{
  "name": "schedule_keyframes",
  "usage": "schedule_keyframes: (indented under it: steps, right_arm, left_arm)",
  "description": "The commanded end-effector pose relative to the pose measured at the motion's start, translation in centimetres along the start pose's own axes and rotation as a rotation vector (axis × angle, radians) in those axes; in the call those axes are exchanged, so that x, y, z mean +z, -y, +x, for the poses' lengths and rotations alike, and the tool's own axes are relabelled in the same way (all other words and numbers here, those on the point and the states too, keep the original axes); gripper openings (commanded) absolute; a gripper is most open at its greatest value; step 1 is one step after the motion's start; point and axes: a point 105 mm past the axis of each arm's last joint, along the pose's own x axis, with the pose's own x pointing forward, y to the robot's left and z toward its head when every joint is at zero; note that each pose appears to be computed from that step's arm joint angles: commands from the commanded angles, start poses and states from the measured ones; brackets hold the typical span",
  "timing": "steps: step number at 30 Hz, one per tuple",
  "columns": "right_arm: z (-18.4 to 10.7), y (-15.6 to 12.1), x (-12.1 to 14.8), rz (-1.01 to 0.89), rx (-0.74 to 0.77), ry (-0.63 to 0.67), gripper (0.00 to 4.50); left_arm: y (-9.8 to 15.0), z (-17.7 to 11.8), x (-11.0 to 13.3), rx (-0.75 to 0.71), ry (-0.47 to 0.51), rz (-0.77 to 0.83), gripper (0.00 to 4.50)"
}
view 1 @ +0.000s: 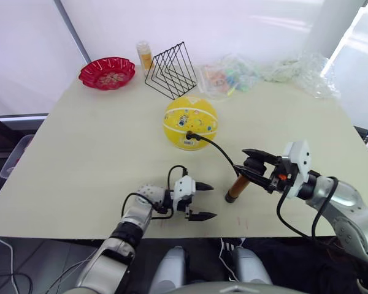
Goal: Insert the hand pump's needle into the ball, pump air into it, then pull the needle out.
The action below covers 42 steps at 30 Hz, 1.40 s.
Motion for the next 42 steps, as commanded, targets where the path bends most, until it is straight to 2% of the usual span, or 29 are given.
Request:
schedule_keyframes:
  steps: [1,7,11,19,27,34,42]
  right_arm:
    - [-0.4,0.4,-0.8,0.029,-0.014,-0.062,2.01]
    - [-0.8,0.8,0.5,-0.004,-0.021,-0.056,2.01]
    - [-1.9,1.9,1.9,-0.053,-0.06,-0.055,2.01]
    - [-3.8,4.6,3.5,-0.131,-0.149,-0.072,2.0]
    - [-5.1,8.1,4.4,-0.279,-0.273,-0.108,2.0]
    - [-5.4,9.8,4.2,-0.467,-0.334,-0.171,2.0]
    - [-4.4,9.4,3.9,-0.642,-0.274,-0.2,2.0]
  left_arm:
    - [-0.4,-2.1,2.7,0.014,0.066,0.048,4.5]
    - [0.6,-4.8,4.0,0.002,0.069,0.056,4.5]
    - [1.4,-7.1,6.0,-0.003,0.096,0.059,4.5]
    - [1.8,-9.4,7.7,0.021,0.089,0.082,4.5]
    - [1.5,-9.3,9.7,0.042,0.11,0.118,4.5]
    - [1.8,-9.3,10.8,0.05,0.123,0.122,4.5]
    - [1.6,-9.2,11.1,0.059,0.126,0.125,4.5]
